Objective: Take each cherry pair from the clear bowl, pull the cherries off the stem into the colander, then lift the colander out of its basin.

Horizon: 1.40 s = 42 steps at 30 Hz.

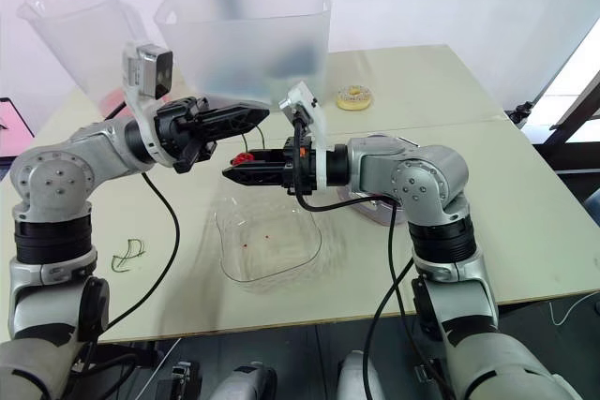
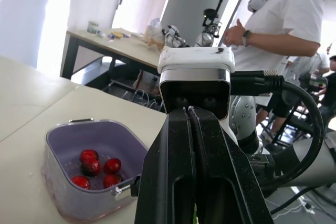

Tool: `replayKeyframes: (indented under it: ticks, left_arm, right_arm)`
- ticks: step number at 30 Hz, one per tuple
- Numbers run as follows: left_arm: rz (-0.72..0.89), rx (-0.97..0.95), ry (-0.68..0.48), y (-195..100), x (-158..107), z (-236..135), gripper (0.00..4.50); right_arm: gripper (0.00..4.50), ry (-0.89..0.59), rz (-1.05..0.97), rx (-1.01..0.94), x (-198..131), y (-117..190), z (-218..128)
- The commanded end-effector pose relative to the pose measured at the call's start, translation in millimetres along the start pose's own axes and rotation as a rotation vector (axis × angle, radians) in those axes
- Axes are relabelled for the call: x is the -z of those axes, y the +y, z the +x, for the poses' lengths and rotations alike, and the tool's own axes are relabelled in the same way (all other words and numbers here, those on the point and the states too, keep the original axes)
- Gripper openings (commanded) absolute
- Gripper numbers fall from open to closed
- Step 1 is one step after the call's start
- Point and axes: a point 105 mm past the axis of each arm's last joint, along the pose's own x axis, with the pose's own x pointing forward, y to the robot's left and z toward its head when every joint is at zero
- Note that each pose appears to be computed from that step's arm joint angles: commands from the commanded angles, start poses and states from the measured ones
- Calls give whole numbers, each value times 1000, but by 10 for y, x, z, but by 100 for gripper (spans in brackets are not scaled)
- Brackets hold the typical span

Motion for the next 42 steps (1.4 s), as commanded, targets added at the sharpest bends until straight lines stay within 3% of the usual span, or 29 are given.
replayKeyframes:
  ticks: [1, 8, 13, 19, 22, 28, 31, 34, 36, 42]
  left_arm:
    - [68, 14, -40, -46, -185, 15, 0]
    - [72, 19, -61, -37, -228, 36, 0]
    - [80, -8, -61, -17, -250, -29, 0]
    - [85, -92, -56, 30, -244, -249, 0]
    - [86, -125, -34, 37, -169, -360, 0]
    - [88, -197, 2, 70, -62, -572, 0]
    - [92, -268, 14, 116, -45, -749, 0]
    - [82, -312, 36, 111, 8, -896, 0]
    - [71, -338, 56, 104, 68, -982, 0]
    - [24, -403, 108, 65, 272, -1187, 0]
  right_arm:
    - [143, 84, -36, -15, 185, 57, 0]
    - [143, 169, -35, 21, 413, -15, -49]
    - [143, 129, -73, 17, 205, 26, -259]
    - [143, 182, -233, 385, -111, -533, -1066]
    - [143, 333, -301, 541, -23, -799, -1439]
    - [143, 456, -308, 606, 215, -1075, -1627]
    - [230, 437, -241, 570, 347, -1103, -1579]
    - [379, 436, -232, 563, 391, -1128, -1583]
    - [442, 419, -236, 549, 333, -1106, -1569]
    - [442, 277, -377, 460, -129, -910, -1502]
